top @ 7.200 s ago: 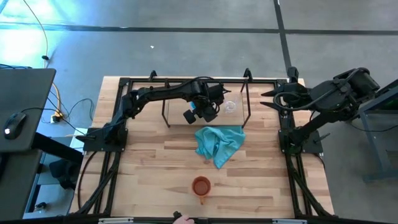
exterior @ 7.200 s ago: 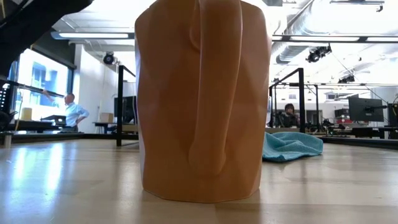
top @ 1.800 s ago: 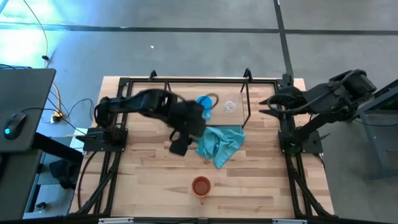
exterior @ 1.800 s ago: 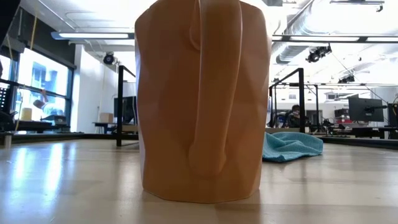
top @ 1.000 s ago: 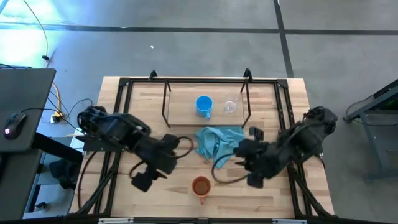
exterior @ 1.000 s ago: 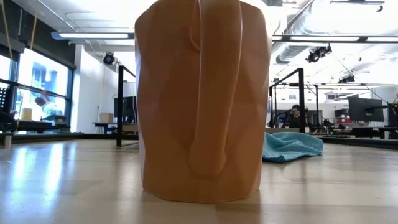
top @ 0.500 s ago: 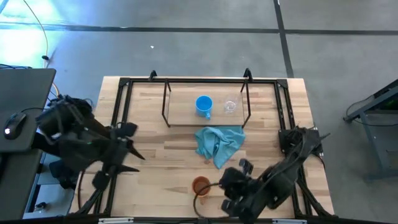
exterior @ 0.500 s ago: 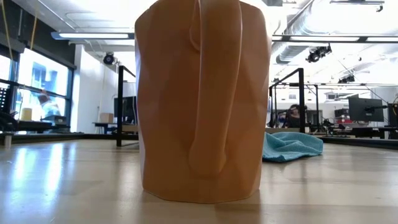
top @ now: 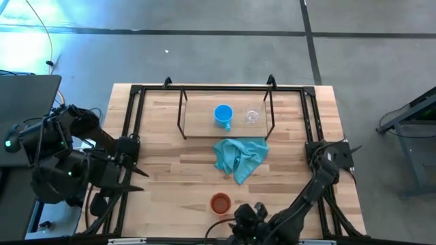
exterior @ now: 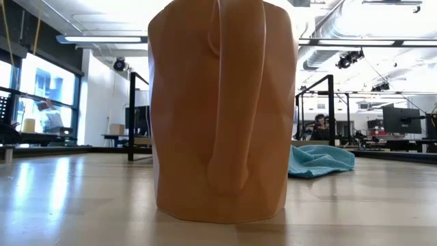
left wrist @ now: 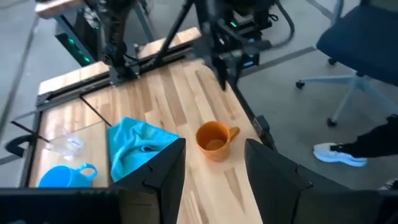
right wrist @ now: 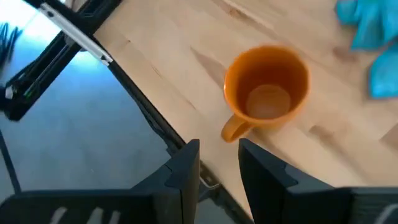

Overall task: Stack small to large cups/mugs on shelf
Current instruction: Put the brown mug on the shelf

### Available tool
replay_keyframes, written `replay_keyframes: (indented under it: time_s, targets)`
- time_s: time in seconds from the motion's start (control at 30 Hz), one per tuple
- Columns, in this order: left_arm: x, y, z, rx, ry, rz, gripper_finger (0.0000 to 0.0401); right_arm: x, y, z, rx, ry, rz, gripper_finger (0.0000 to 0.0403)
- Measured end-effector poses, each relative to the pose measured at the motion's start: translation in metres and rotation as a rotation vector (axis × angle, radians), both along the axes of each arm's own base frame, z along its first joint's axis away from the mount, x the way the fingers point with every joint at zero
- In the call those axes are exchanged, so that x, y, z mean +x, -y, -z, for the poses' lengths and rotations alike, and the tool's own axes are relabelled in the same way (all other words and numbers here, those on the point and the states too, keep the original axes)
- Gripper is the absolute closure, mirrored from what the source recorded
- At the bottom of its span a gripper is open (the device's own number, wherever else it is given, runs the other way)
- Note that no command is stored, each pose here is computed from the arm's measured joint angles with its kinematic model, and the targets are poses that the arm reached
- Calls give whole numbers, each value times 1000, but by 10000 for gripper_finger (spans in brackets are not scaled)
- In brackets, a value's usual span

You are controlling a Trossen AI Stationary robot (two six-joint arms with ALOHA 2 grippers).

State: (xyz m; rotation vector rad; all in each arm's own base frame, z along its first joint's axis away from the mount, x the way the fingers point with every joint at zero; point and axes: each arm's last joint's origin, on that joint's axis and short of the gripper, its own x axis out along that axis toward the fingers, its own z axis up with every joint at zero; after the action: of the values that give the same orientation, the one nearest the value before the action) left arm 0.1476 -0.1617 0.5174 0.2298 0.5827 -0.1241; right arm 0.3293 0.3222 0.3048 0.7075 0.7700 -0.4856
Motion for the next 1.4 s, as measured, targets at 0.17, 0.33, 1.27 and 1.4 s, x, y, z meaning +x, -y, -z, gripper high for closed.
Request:
replay_keyframes:
  time_s: [0.17,0.33,1.27,1.4]
  targets:
    - [-1,0,0,10,17,-17,247,9,-10,20,99,-15,69,300]
    - [0,-1,-1,8,28,-40,247,15,-17,30,156,8,116,288]
    - [-14,-22,-13,-16,127,-142,247,51,-10,86,203,-87,211,249]
    - [-16,-25,-14,-24,132,-142,247,53,-8,90,204,-102,218,249]
